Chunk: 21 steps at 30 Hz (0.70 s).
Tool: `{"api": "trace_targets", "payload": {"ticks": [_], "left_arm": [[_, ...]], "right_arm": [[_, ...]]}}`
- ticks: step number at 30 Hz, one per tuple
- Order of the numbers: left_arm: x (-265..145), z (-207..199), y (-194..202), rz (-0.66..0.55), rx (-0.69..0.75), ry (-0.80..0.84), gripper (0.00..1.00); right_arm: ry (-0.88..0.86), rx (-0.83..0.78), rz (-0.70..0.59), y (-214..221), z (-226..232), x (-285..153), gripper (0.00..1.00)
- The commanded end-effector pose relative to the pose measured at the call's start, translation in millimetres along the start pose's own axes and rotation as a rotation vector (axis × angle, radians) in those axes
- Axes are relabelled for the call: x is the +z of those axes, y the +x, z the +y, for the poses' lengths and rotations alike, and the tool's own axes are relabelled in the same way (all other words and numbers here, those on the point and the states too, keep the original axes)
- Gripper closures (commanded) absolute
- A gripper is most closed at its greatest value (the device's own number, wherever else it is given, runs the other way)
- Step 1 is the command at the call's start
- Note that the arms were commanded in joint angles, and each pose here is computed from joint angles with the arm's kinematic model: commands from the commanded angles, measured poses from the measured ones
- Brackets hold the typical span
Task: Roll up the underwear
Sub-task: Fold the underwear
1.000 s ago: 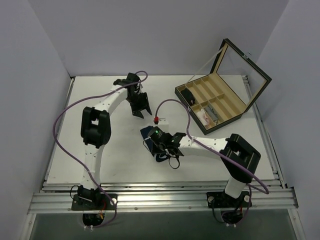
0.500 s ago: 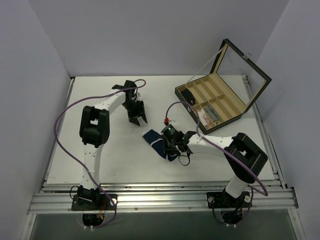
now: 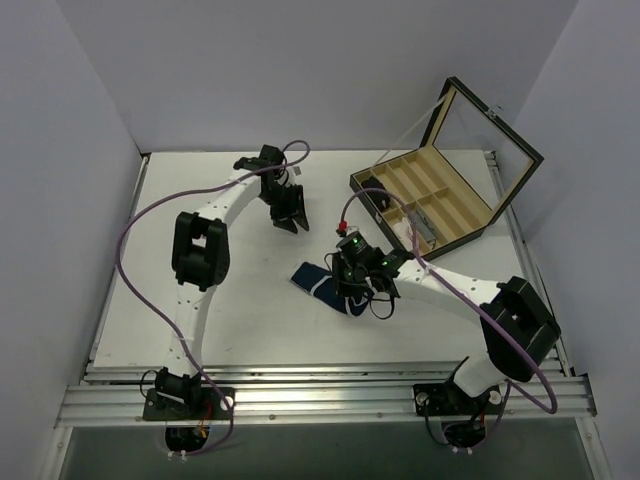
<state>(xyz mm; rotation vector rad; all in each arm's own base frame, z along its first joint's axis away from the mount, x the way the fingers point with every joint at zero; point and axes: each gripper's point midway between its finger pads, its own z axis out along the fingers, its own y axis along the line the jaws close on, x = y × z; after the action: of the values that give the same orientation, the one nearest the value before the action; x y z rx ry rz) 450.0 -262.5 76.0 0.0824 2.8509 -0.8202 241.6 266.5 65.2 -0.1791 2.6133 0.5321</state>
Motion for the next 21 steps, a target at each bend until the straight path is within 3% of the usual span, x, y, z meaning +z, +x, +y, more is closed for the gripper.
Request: {"api": "trace_targets", "payload": {"ticks": [1,8,15,21], "left_arm": [[21,11,34,0.116,-0.005,0.002,0.51],[32,8,65,0.169,-0.048,0.042,0.58],[28,22,102,0.198,-0.105,-0.017,0.64],[-1,62,124,0.174,-0.184,-0.296,0.68]], "right_arm": [[-0.067,0.033,0.015,10,27,-14,0.81],[-0.092,0.089,0.065,52,23,1,0.81],[0.074,0.044,0.101,72,-13,11,0.83],[0.234,0.055,0.091,59,-67,1,0.83]]}}
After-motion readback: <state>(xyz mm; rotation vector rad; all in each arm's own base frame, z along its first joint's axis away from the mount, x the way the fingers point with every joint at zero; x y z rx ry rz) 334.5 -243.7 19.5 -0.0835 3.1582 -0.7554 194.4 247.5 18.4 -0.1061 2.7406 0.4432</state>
